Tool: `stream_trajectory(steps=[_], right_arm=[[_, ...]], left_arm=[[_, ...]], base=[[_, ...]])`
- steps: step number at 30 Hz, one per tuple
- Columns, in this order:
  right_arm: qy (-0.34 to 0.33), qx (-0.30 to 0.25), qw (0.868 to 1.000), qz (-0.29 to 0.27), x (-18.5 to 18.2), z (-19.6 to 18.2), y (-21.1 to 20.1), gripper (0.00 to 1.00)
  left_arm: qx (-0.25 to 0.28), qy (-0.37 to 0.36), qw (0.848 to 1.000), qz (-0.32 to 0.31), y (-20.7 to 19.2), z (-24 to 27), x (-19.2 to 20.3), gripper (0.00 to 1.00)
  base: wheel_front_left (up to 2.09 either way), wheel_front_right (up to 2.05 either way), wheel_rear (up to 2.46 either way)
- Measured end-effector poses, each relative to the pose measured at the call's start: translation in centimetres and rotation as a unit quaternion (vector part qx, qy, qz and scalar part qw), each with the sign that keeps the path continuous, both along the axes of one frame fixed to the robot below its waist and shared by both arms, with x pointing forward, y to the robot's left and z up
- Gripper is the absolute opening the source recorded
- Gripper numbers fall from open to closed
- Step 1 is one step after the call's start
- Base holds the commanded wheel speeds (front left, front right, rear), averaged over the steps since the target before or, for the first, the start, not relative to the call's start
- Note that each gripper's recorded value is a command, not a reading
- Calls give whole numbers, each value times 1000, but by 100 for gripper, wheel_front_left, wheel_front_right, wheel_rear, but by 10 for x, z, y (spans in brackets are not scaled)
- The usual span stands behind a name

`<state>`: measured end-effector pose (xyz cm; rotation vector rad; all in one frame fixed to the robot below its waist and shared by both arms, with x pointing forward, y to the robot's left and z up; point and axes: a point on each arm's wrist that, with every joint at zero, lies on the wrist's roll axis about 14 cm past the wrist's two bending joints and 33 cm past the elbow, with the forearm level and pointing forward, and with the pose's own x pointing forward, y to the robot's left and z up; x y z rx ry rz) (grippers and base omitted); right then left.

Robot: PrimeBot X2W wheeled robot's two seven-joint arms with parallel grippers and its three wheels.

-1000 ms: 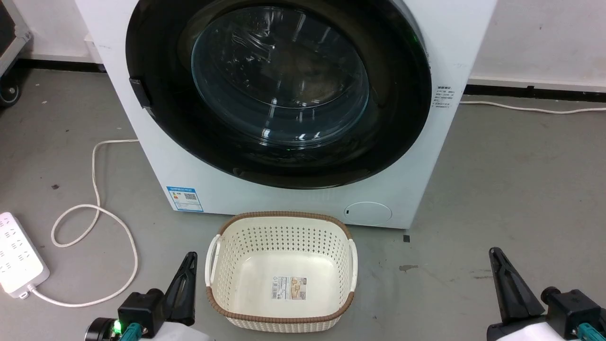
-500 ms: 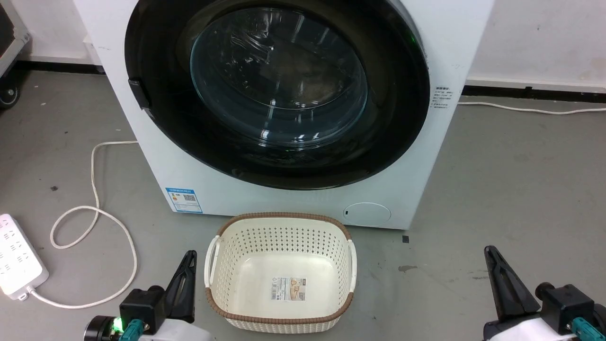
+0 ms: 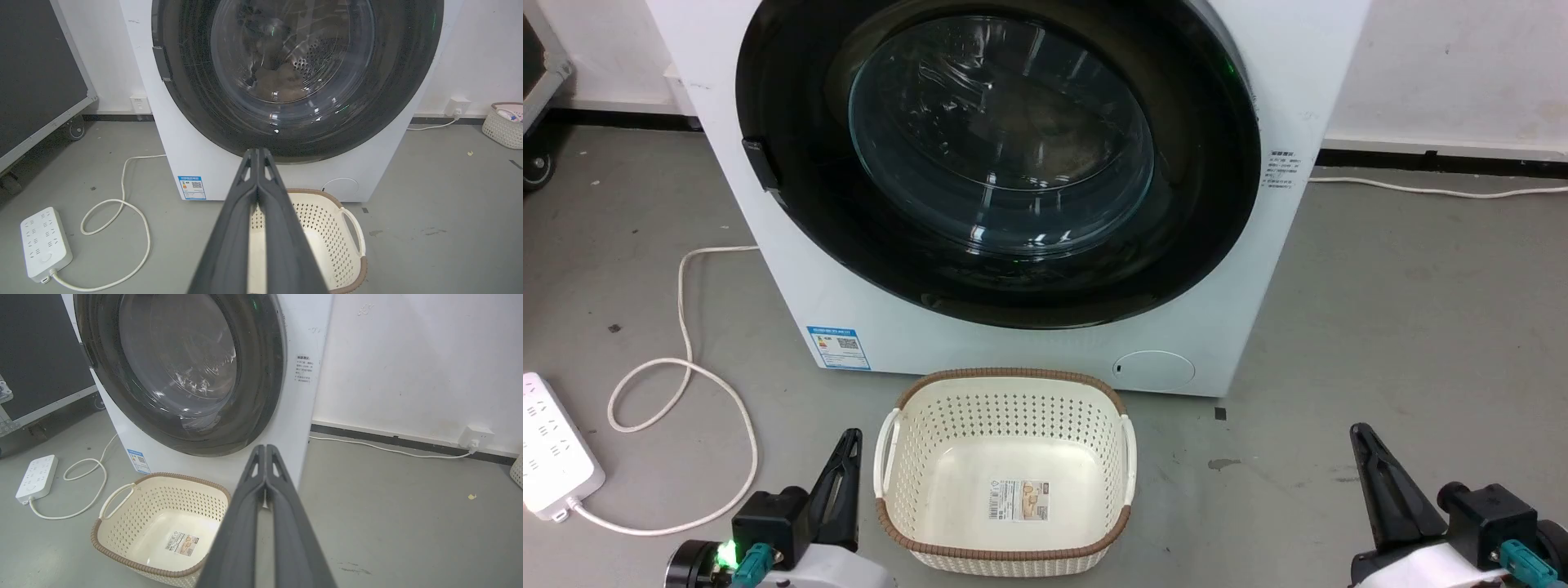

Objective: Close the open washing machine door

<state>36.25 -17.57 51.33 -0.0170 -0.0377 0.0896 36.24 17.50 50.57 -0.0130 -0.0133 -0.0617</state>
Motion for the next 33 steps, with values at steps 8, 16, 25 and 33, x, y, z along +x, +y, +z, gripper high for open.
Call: stream_trajectory(steps=[8,16,25,33], right_arm=[[2,-2,1000,2,1,2,2,0],[7,-6,1000,5,1,1,3,0],[11,-6,1000,7,2,2,5,0],[12,-8,1000,10,3,4,7,0]], left_arm=[[4,3,1000,2,0,1,1,0],[6,4,1000,5,0,3,1,0],[9,5,1000,7,-1,6,3,0],[12,7,1000,11,0,7,4,0]], base=[[0,0,0],[0,0,0],[0,0,0],[0,0,0]])
